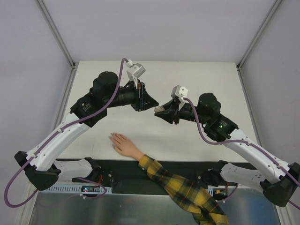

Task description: Paint the nails

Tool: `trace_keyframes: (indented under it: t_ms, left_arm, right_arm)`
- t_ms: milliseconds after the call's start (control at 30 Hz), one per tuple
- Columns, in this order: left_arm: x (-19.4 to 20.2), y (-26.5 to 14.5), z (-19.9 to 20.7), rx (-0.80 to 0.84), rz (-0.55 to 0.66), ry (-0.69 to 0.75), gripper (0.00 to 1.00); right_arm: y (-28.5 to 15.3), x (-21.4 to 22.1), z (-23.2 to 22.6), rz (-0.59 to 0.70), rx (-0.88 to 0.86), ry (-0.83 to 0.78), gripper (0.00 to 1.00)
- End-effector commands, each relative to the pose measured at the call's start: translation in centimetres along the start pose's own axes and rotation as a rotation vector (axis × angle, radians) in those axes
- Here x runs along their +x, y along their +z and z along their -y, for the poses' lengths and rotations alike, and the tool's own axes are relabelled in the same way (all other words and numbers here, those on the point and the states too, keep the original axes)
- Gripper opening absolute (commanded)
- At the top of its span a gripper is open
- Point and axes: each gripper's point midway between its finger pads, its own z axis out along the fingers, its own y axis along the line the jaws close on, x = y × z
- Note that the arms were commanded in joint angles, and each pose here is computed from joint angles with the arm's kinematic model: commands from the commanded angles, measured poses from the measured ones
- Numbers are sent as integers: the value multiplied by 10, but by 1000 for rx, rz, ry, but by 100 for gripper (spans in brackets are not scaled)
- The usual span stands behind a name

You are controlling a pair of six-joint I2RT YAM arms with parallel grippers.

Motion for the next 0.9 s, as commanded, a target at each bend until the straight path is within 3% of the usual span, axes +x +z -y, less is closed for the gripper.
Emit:
trace_keyframes:
  t_ms: [0, 167, 367, 533, 700, 867]
  left_arm:
    - [8, 2, 7, 44, -19, 2, 0]
    - [16, 5, 3, 44, -52, -2, 0]
    - [25, 0, 14, 121, -88, 48, 0]
    - [32, -10, 44, 310, -151, 131, 0]
    - [43, -28, 63, 465, -181, 264, 0]
    - [63, -62, 98, 793, -238, 355, 0]
  right_arm:
    - [-2, -54, -4, 136, -15, -72, 1]
    - [3, -76, -3, 166, -11, -89, 0]
    - [-4, -132, -5, 284, -6, -124, 0]
    - [-9, -162, -19, 342, -74, -135, 0]
    - [-18, -163, -36, 339, -147, -132, 0]
    - [-38, -164, -86, 325, -436, -128, 0]
